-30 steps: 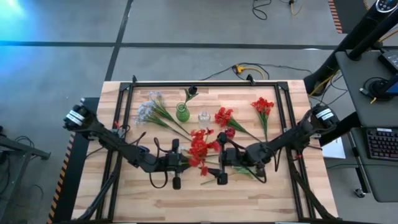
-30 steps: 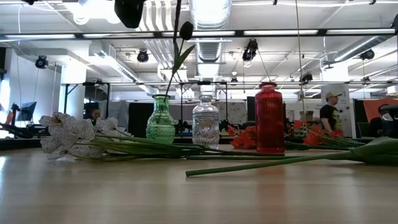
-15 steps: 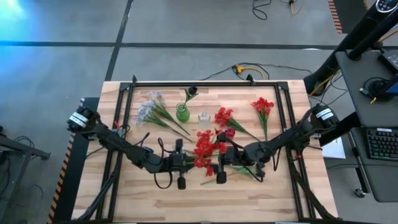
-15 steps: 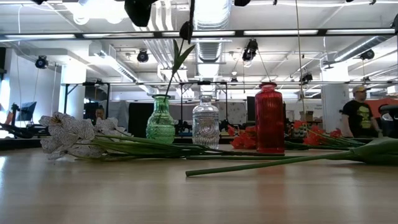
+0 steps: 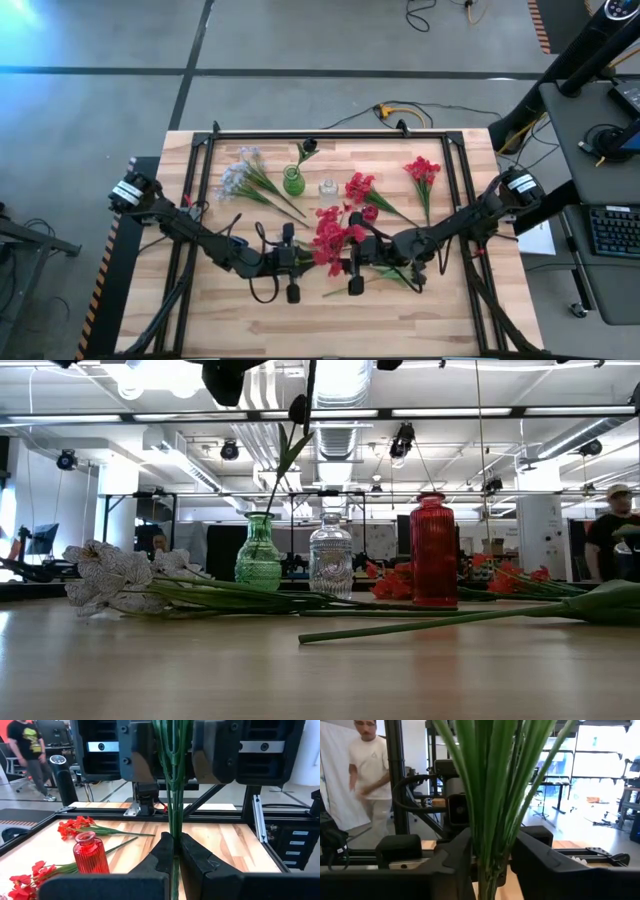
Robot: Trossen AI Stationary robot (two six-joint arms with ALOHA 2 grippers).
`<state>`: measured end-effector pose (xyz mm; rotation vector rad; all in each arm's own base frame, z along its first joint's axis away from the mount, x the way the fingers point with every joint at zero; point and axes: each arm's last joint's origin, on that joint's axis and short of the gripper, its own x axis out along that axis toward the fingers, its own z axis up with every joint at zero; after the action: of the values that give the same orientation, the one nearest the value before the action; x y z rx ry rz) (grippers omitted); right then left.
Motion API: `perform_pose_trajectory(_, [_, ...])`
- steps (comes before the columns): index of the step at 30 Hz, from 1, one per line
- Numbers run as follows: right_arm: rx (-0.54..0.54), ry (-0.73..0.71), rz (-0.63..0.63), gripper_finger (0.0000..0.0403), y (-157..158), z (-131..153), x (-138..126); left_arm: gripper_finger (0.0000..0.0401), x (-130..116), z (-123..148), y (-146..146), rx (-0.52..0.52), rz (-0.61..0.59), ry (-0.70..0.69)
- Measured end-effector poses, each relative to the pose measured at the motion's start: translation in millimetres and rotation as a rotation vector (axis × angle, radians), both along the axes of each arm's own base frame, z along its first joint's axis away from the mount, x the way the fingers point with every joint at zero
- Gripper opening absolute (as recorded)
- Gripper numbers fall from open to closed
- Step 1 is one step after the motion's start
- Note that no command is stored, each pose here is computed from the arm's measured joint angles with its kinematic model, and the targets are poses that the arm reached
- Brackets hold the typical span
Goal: Sort flowers into vase by color
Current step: Put the bottom left orange flowers into the transparent vase
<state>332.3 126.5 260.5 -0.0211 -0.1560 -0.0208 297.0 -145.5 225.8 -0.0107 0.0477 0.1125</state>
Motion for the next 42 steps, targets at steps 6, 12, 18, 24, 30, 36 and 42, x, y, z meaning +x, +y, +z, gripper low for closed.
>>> perform_pose_trajectory(6, [-0.002,0.000,0.000,0.0061,0,0,0,0.0000,0,0,0,0.002,0.001,0.003])
perform_pose_trajectory(12, [-0.002,0.001,-0.001,0.0030,0,0,0,0.0031,0,-1,1,-0.038,0.053,0.001])
perform_pose_trajectory(18, [-0.001,0.006,0.000,0.0029,0,-1,0,0.0100,-1,-1,2,-0.038,0.064,0.003])
perform_pose_trajectory(24, [0.003,0.017,0.001,0.0032,0,-2,0,0.0161,-1,-2,2,-0.030,0.064,0.012])
perform_pose_trajectory(30, [0.002,0.018,-0.005,0.0033,0,-1,0,0.0188,-1,-6,2,-0.007,0.065,0.053])
perform_pose_trajectory(36, [-0.012,0.008,-0.013,0.0033,-1,4,-2,0.0192,-2,-5,3,-0.001,0.065,0.064])
perform_pose_trajectory(42, [-0.030,0.041,-0.095,0.0033,-6,9,-7,0.0192,-6,-11,5,0.023,0.070,0.149])
